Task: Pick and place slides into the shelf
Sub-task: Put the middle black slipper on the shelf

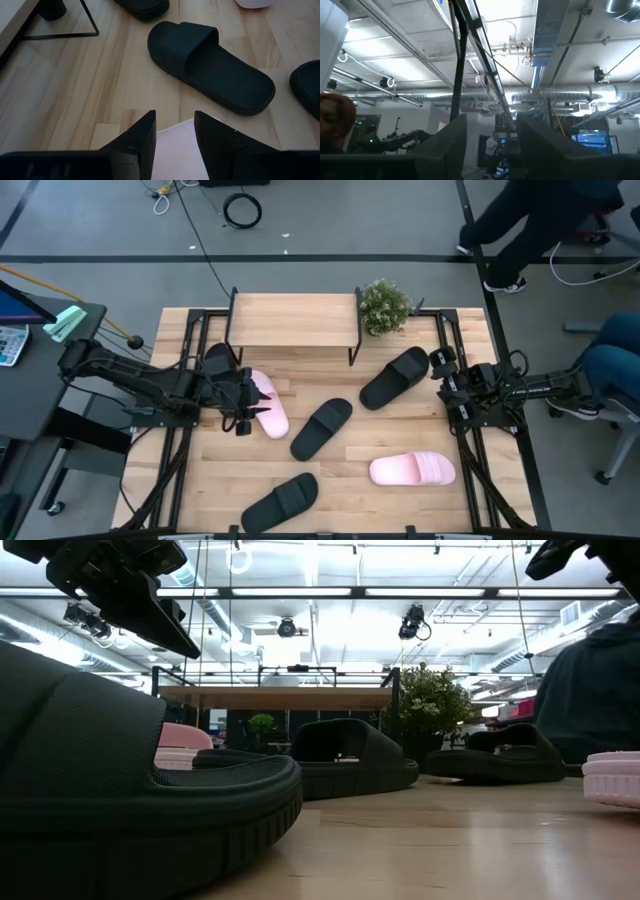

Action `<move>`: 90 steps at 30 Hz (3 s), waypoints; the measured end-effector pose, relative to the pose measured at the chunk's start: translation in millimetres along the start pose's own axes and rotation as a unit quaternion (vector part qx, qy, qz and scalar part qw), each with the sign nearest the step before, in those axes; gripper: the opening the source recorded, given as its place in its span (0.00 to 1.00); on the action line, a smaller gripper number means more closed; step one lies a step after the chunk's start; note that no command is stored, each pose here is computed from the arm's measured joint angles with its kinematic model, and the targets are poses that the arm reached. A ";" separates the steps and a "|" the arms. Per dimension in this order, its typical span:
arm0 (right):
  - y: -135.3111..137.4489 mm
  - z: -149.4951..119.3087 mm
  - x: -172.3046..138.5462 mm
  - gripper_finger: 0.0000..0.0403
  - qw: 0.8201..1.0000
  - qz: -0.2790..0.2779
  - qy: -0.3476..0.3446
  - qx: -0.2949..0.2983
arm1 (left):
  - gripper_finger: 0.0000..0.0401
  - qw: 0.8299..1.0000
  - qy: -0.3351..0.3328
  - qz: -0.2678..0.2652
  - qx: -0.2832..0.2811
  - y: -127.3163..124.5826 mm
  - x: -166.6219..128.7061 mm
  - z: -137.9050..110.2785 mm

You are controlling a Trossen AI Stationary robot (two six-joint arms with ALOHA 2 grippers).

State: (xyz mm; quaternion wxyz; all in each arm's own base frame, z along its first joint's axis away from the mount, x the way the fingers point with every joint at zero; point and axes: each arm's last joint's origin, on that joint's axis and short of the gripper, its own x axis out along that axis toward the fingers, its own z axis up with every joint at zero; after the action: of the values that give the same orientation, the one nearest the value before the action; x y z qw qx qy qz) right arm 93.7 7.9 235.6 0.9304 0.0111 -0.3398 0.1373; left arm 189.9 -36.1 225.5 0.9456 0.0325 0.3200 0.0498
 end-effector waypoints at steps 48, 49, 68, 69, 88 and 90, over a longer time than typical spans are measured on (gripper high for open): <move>-43.5 -88.7 190.2 0.44 0.618 -0.301 0.670 0.280 | 0.40 0.965 -0.106 -0.028 0.238 -46.5 66.2 13.0; -42.1 -89.7 188.8 0.44 0.608 -0.314 0.672 0.282 | 0.40 0.965 -0.103 -0.027 0.238 -47.6 73.0 10.8; -49.3 -119.6 173.5 0.44 0.554 -0.415 0.700 0.174 | 0.41 0.934 -0.011 0.069 0.350 -67.6 167.7 17.2; -48.9 -119.8 173.6 0.44 0.554 -0.415 0.701 0.174 | 0.41 0.933 -0.002 0.071 0.352 -68.9 170.3 19.1; -41.7 -118.1 175.5 0.44 0.560 -0.403 0.703 0.174 | 0.04 0.920 0.057 0.197 0.333 -51.6 179.0 35.7; -39.1 -118.2 176.0 0.44 0.559 -0.404 0.701 0.177 | 0.03 0.900 0.087 0.242 0.351 -55.5 171.2 32.7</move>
State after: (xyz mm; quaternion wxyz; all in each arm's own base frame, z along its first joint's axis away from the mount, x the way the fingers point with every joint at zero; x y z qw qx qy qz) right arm 307.1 27.4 259.3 0.8124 0.2123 0.4914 -0.2314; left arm 349.1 -72.5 143.2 0.8000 0.4340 0.3805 0.1640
